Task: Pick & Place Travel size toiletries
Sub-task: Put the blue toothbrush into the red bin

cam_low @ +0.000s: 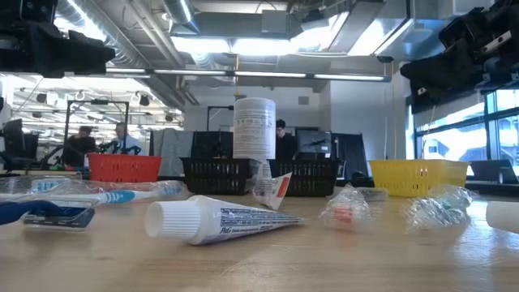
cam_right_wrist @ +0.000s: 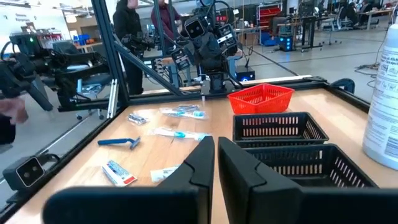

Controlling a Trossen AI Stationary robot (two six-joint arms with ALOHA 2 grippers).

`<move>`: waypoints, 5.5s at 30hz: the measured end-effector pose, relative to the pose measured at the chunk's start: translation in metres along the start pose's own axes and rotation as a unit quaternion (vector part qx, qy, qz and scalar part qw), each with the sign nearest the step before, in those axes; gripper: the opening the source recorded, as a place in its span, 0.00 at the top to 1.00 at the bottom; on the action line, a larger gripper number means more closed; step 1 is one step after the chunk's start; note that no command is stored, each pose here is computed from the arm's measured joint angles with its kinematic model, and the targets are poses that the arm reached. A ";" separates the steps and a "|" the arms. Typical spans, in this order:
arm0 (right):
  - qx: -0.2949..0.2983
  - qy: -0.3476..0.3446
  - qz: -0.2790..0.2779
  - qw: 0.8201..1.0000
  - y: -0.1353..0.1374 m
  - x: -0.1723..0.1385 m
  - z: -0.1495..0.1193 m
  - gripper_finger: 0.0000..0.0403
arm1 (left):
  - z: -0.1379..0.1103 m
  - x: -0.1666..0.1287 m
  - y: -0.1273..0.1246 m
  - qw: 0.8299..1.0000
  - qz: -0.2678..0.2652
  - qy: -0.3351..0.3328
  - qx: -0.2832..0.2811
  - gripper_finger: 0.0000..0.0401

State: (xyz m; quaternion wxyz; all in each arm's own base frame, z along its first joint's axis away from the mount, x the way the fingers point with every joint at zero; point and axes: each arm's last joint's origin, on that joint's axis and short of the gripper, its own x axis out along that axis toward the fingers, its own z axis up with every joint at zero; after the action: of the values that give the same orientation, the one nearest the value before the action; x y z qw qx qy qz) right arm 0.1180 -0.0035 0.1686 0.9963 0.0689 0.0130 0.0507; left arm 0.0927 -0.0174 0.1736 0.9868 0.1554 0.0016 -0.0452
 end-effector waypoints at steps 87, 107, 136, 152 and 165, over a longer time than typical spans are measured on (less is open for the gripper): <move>-0.059 0.042 -0.068 0.995 -0.015 0.098 0.026 0.53 | 0.028 0.052 -0.033 0.708 0.150 0.515 -0.459 0.63; -0.056 0.041 -0.081 0.994 -0.016 0.097 0.026 0.53 | -0.002 0.070 -0.075 0.643 0.211 0.577 -0.458 0.63; -0.055 0.041 -0.091 0.993 -0.017 0.097 0.026 0.53 | -0.016 0.076 -0.098 0.688 0.218 0.557 -0.410 0.78; -0.055 0.041 -0.091 0.993 -0.017 0.097 0.026 0.53 | 0.002 0.100 -0.102 0.784 0.270 0.340 -0.444 0.96; -0.055 0.041 -0.091 0.993 -0.017 0.097 0.026 0.55 | 0.024 0.122 -0.040 0.807 0.399 0.257 -0.350 0.96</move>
State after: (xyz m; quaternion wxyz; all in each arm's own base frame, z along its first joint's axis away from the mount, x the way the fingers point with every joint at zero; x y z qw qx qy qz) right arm 0.2173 -0.0138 0.1905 0.9976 0.0103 0.0573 -0.0370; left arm 0.2107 -0.0734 0.1818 0.8687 -0.2080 0.2088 0.3982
